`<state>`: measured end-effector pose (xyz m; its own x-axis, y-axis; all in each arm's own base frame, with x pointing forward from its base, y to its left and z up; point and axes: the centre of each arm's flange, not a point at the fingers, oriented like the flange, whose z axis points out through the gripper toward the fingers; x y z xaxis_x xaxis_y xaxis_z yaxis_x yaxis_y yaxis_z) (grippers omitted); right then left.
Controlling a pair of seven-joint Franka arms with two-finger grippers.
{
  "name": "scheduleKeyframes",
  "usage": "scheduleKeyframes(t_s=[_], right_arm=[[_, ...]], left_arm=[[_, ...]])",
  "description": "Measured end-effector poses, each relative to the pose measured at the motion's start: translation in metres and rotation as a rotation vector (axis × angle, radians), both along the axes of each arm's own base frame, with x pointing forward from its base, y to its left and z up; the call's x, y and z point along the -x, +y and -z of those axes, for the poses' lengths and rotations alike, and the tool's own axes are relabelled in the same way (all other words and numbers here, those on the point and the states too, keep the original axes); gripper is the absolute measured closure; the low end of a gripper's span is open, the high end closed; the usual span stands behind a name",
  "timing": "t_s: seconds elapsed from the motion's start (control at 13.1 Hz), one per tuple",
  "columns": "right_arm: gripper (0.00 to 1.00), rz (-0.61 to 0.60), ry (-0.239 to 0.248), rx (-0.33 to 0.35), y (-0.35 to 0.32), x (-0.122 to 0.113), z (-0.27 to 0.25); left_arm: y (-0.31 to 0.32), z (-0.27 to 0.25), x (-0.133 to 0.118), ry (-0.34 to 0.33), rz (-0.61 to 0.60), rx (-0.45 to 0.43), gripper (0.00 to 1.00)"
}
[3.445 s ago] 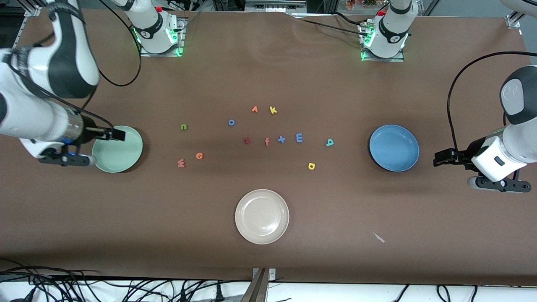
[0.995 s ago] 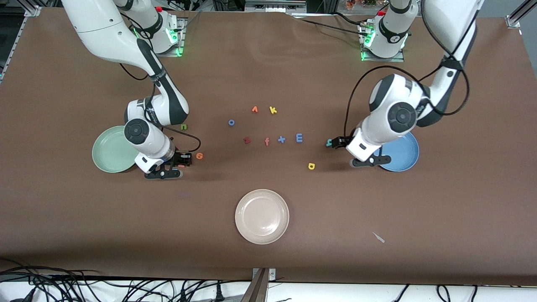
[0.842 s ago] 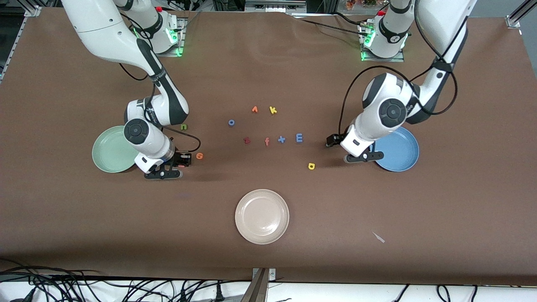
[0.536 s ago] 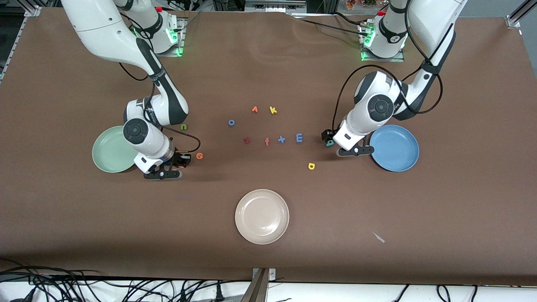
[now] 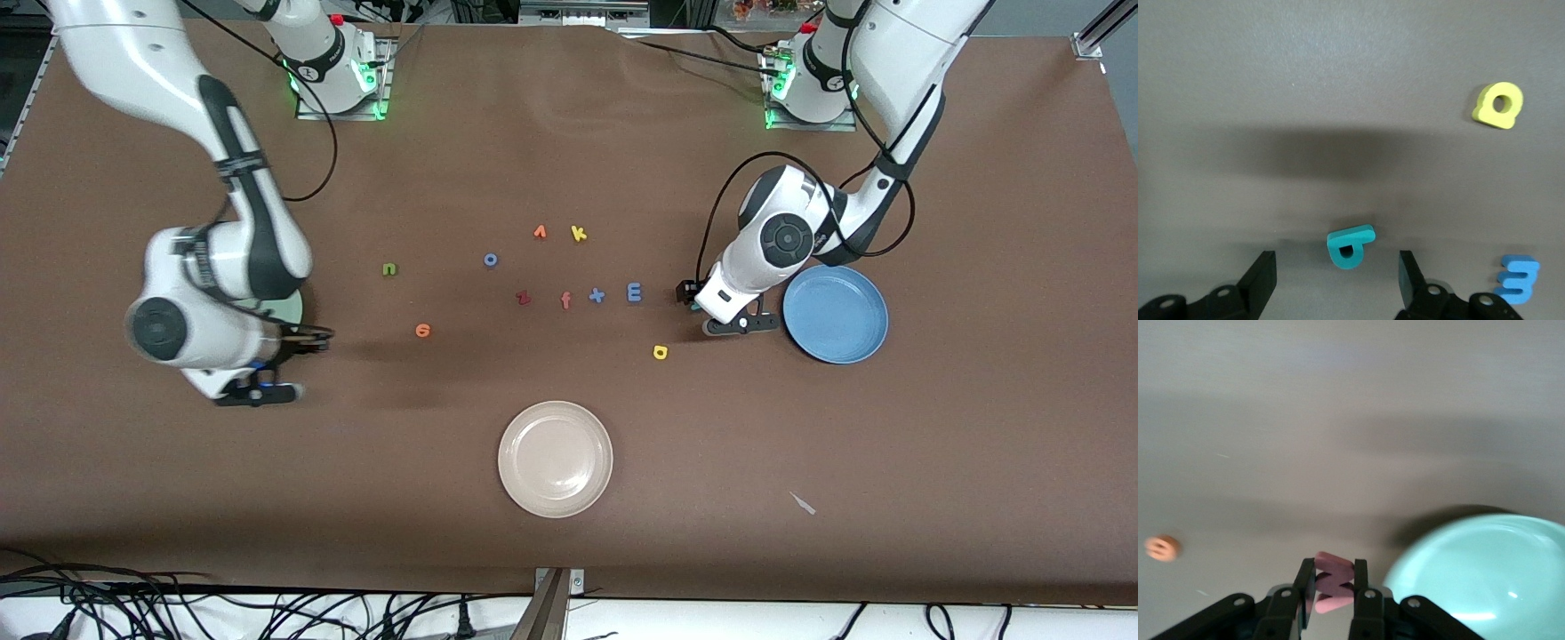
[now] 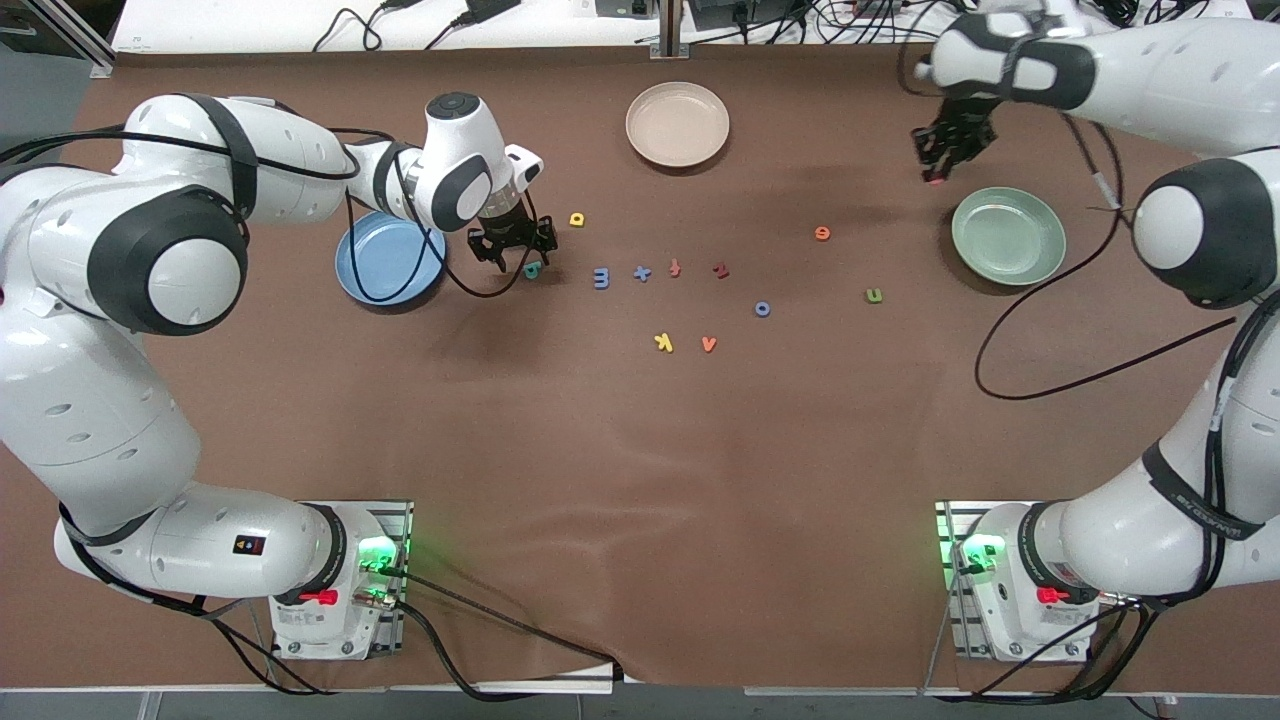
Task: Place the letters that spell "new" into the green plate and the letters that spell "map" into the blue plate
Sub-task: 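Drop the pink letter onto the green plate with the right gripper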
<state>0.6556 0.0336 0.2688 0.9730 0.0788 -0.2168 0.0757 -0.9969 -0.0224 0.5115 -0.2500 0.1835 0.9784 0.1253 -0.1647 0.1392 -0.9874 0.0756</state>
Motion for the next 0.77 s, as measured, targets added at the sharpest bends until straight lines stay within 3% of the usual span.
scheduleKeyframes(t_s=[0.38,0.54,0.77], right_arm=[[0.73,0.035,0.076,0.007,-0.085,0.028,0.016],[0.73,0.025,0.047,0.007,-0.094,0.047,0.019],[0.73,0.021,-0.036,0.014,-0.106,0.081,0.037]], left_arm=[[-0.008,0.009,0.007,0.019,-0.002,-0.005,0.26],[-0.008,0.012,0.007,0.024,-0.003,-0.005,0.31],[-0.008,0.014,0.008,0.028,-0.011,-0.008,0.41]])
